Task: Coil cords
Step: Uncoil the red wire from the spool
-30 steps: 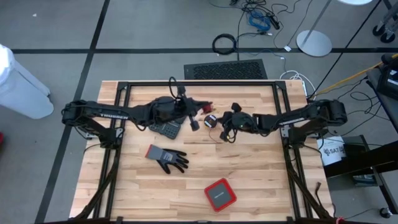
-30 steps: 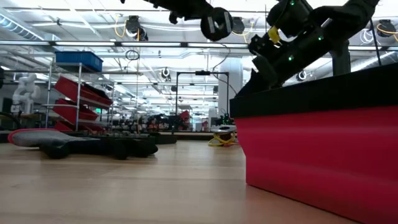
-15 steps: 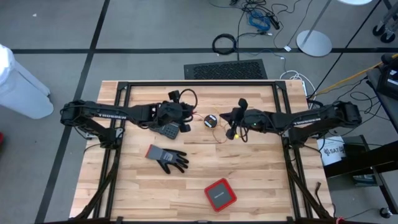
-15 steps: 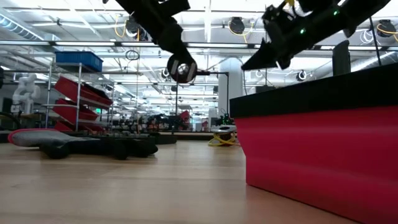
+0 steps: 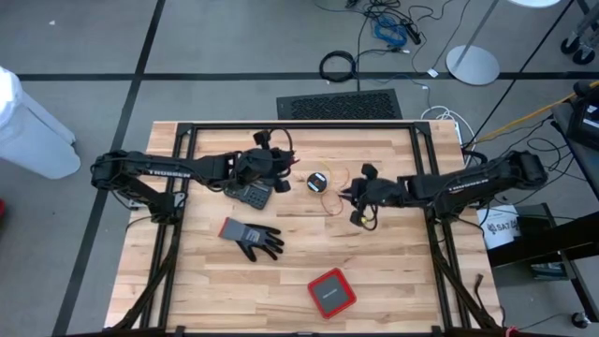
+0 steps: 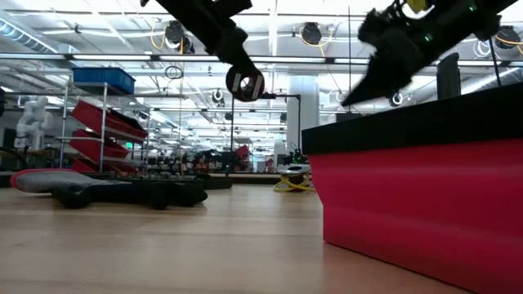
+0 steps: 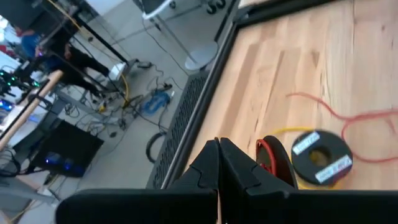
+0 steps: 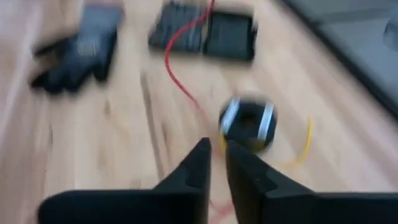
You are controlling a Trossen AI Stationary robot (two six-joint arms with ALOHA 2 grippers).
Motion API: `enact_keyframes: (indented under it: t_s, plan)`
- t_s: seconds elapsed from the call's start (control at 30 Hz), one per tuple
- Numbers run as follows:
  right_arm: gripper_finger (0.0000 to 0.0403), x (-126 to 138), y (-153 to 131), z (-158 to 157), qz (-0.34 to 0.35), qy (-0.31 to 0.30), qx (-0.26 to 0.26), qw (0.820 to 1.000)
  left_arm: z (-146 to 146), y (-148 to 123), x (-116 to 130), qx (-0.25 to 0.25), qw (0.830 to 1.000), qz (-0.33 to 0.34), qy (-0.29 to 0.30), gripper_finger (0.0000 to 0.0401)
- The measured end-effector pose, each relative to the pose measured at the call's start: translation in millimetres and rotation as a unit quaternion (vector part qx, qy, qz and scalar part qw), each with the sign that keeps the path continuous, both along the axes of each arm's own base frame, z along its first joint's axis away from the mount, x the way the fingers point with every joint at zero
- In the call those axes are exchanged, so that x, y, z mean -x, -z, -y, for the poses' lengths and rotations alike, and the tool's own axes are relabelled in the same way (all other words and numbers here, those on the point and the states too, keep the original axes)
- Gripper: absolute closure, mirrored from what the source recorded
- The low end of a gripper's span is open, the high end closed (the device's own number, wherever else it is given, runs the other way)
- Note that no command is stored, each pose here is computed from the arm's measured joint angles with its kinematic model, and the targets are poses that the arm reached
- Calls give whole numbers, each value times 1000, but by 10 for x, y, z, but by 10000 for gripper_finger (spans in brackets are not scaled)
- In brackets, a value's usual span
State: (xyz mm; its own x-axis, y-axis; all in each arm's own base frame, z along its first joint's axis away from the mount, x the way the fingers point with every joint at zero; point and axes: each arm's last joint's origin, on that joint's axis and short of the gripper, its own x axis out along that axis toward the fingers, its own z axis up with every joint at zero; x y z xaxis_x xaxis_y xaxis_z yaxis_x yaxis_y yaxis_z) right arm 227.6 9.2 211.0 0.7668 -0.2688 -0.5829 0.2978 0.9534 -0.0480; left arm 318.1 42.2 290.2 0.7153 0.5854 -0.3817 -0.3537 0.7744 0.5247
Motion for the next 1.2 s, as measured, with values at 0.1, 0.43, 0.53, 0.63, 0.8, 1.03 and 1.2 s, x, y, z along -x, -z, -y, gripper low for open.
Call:
enact_keyframes:
  t_s: [0.1,0.43,0.53,0.63,0.8,1.03,1.2]
  plan:
    - [314,45,65,-53,-33,3,-14,999,7,-31,-20,6,1000,20,16,401]
    - [238,-106,-135,-95,159,-37,47,986,178,-142,-100,33,989,88,118,401]
    - [240,-92,-108,-36,219,-35,72,972,245,-170,-114,36,984,103,140,401]
    - [247,-76,-30,19,244,-42,70,966,296,-193,-123,36,981,116,151,401]
    - [257,-142,64,35,259,-50,65,962,345,-264,-144,52,969,158,185,401]
    - [266,-254,125,51,291,-47,91,951,372,-301,-154,88,954,187,219,401]
    - [268,-300,153,75,311,-43,95,945,380,-300,-155,102,949,189,232,401]
